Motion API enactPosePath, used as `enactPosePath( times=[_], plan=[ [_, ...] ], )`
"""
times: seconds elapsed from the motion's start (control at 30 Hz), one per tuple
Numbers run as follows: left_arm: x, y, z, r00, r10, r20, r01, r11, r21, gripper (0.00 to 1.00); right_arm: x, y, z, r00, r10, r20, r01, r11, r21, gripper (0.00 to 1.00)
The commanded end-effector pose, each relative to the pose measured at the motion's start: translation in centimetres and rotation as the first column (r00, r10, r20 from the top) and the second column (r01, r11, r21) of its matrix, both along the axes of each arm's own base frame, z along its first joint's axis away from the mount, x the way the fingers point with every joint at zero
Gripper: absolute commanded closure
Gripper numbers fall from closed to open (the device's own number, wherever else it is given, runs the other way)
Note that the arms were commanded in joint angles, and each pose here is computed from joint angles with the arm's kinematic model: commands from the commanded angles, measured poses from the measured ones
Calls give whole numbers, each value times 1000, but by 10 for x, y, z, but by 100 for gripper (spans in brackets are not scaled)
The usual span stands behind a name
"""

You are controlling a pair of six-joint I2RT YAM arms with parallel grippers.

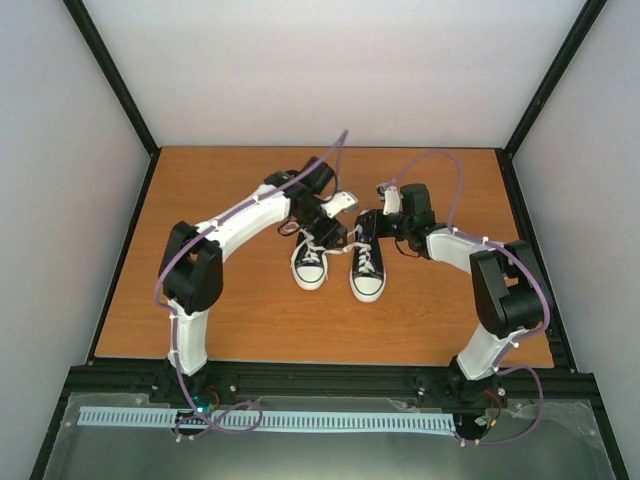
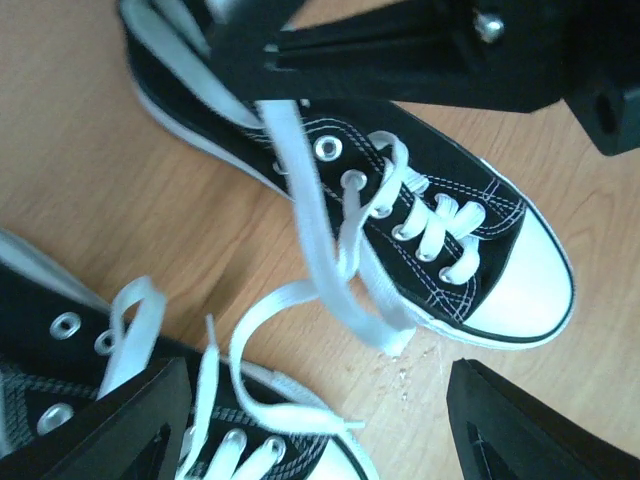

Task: Tie the shoes
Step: Cross the shoelace with the shoelace.

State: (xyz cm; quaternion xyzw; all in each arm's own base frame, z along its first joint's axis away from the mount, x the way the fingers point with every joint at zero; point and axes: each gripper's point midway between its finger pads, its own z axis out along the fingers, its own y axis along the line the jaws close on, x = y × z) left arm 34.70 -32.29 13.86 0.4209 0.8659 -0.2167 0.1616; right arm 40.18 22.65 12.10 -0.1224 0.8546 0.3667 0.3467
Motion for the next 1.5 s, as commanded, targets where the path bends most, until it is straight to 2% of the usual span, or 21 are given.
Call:
enactPosePath(
  times=[0.0, 0.1, 0.27, 0.37, 0.5, 0.6, 0.7, 0.8, 1.0, 1.07, 1.23, 1.33, 1.47],
  plan=[
    [5, -24, -24, 987, -102, 121, 91, 991, 94, 27, 11, -3, 8, 999, -33, 9, 33, 999, 8, 97],
    [7, -32, -35, 986, -119, 118, 107, 989, 101, 32, 11, -9, 7, 998, -55, 15, 55, 998, -23, 97],
    [13, -44, -45, 981, -134, 139, 119, 987, 109, 55, 8, -11, 5, 999, -50, 11, 51, 998, -41, 97],
    [22, -45, -49, 979, -120, 165, 99, 987, 127, 73, 6, -12, 6, 999, -48, 12, 48, 998, -42, 97],
    [21, -47, -48, 977, -132, 170, 113, 987, 118, 85, 3, -13, 7, 999, -47, 11, 48, 998, -45, 97],
    [17, -45, -44, 976, -138, 171, 119, 986, 113, 99, 2, -16, 7, 999, -50, 11, 51, 997, -58, 97],
    [7, -46, -28, 970, -157, 184, 148, 987, 62, 99, -1, -19, 6, 999, -39, 9, 40, 997, -65, 97],
    [-2, -49, -8, 963, -171, 208, 176, 984, -2, 99, -10, -13, 1, 999, 30, -15, -31, 997, -67, 97],
    [-6, -47, -9, 966, -176, 192, 179, 984, -1, 99, -30, -6, -13, 987, 142, -70, -147, 987, -66, 96],
    [-8, -49, -7, 966, -178, 185, 184, 983, -13, 99, -33, -9, -19, 986, 141, -88, -149, 985, -91, 89],
    [-6, -47, -6, 964, -177, 196, 181, 983, -3, 98, -33, -28, -11, 994, 76, -73, -86, 985, -150, 65],
    [-1, -44, -11, 960, -176, 216, 175, 984, 25, 99, -31, -43, 4, 999, 33, -37, -38, 986, -162, 59],
    [13, -41, -12, 957, -155, 246, 148, 988, 48, 99, -36, -49, 12, 1000, 26, -3, -27, 983, -180, 57]
  ],
)
